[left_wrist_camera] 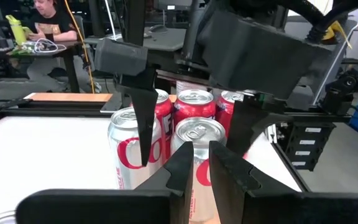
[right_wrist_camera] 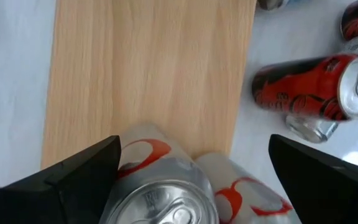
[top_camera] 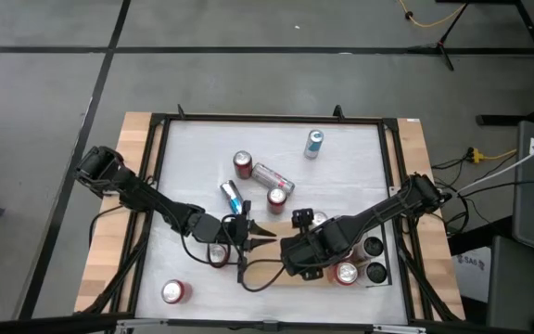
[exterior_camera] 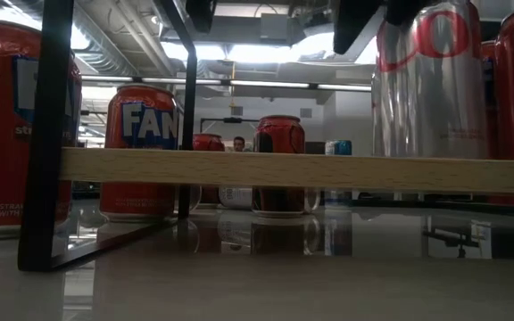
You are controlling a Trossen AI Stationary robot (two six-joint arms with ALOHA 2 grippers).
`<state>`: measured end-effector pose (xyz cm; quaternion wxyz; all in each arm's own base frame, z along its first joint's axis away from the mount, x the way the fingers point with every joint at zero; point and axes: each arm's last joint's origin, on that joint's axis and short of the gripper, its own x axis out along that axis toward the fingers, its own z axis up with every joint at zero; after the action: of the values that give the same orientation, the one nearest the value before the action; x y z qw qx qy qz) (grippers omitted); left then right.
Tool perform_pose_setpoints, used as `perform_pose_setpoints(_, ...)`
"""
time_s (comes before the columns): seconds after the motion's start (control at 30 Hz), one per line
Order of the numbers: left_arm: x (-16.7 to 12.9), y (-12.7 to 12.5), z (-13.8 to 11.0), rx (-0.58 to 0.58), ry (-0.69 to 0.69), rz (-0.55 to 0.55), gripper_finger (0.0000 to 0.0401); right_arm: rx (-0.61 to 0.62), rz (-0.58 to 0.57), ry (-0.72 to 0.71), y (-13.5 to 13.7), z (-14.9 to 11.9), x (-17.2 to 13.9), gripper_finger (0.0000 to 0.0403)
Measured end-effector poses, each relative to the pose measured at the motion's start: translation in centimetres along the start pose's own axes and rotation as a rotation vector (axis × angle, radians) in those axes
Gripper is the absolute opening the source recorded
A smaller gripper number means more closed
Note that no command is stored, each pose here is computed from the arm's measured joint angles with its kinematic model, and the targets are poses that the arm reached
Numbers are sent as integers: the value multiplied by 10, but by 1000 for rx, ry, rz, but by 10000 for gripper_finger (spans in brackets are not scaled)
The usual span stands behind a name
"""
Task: Place canned beverage on shelf
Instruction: Adjust the bottom silver soda can on the shelf
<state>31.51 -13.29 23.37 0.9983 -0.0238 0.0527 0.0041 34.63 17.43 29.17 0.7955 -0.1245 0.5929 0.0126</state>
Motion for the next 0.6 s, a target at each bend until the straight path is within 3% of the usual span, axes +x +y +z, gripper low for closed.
perform_pose_setpoints(0.6, 0, 0, 0, -2, -4, -1, 45, 27, -44, 90, -3, -9, -1, 399)
